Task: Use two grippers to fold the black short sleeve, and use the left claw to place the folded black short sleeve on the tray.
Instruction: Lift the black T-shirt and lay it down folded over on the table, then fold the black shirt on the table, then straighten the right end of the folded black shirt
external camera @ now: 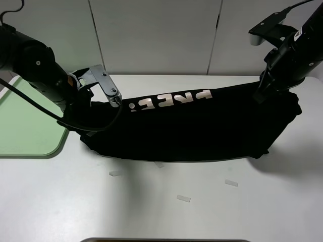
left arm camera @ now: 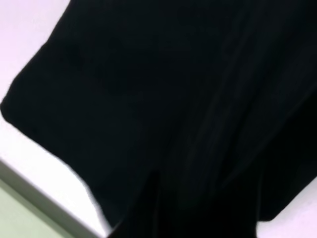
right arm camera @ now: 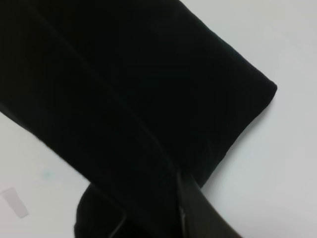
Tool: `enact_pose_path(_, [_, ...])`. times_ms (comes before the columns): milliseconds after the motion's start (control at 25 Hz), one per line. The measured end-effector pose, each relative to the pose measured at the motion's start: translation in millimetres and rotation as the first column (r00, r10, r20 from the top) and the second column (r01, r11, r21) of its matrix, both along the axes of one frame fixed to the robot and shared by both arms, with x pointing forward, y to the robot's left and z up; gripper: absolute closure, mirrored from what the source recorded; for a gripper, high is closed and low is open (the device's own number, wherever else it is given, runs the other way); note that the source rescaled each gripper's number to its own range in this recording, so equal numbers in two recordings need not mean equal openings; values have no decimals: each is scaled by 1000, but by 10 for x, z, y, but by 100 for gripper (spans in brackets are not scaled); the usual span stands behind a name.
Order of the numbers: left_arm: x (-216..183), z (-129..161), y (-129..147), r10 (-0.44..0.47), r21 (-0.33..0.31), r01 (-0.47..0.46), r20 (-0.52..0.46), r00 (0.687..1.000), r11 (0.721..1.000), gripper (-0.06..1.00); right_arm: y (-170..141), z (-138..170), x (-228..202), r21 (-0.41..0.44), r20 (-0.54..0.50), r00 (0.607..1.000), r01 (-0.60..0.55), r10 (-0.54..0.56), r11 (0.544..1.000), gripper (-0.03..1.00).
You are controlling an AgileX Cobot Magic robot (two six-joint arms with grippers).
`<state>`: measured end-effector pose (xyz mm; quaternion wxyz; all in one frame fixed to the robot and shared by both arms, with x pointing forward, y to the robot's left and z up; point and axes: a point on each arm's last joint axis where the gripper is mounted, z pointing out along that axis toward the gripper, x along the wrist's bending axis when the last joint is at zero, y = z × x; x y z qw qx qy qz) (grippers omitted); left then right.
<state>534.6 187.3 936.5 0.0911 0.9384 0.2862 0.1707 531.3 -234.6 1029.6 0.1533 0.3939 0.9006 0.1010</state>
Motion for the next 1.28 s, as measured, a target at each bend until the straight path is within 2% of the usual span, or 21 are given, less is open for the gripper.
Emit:
enact_pose_path(40, [-3, -7, 24, -2, 14, 2, -6, 1000, 1000, 87, -31, 1, 8, -25, 7, 1000, -3, 3, 1000, 91])
enact_pose_path(80, [-11, -17, 47, 3, 23, -3, -15, 1000, 1000, 81, -62, 6, 18, -41, 17, 1000, 0, 1, 999, 79])
enact_pose_path(120, [-16, -26, 69, 13, 33, -12, -25, 1000, 999, 71, -83, 8, 26, -57, 25, 1000, 3, -1, 998, 65])
enact_pose_path(200, [-37, -45, 122, 37, 59, -34, -51, 998, 998, 48, -147, 15, 49, -93, 45, 999, 17, -12, 996, 27])
enact_pose_path(240, [-51, -57, 149, 50, 71, -46, -64, 997, 996, 34, -166, 18, 57, -103, 54, 998, 24, -19, 994, 14])
enact_pose_path(280, [-55, -61, 162, 59, 77, -53, -70, 996, 996, 21, -181, 24, 61, -111, 61, 998, 31, -24, 993, 8])
enact_pose_path(320, [-57, -61, 165, 60, 80, -54, -72, 996, 995, 12, -184, 29, 65, -114, 68, 997, 34, -26, 993, 3])
enact_pose_path(400, [-57, -61, 165, 64, 78, -59, -72, 995, 995, 1, -185, 32, 72, -114, 77, 997, 36, -27, 993, -1])
enact_pose_path(480, [-59, -62, 166, 65, 80, -59, -74, 995, 995, -3, -187, 33, 73, -116, 78, 997, 36, -27, 993, -2])
enact_pose_path(680, [-64, -15, 170, 63, 76, -58, -61, 996, 995, -5, -194, 46, 73, -121, 85, 996, 42, -31, 992, -3])
enact_pose_path(880, [-120, 282, 193, 73, 37, -73, 21, 997, 997, -5, -204, 212, 40, -62, 135, 982, 141, -131, 988, -3])
enact_pose_path(1080, [-278, 686, 264, 177, -41, -173, 98, 979, 984, -5, -231, 345, -40, -19, 102, 958, 272, -268, 962, -3])
enact_pose_path(1280, [-547, 1095, 384, 329, -144, -309, 139, 934, 940, -5, -234, 378, -164, -10, 20, 946, 322, -322, 947, -3])
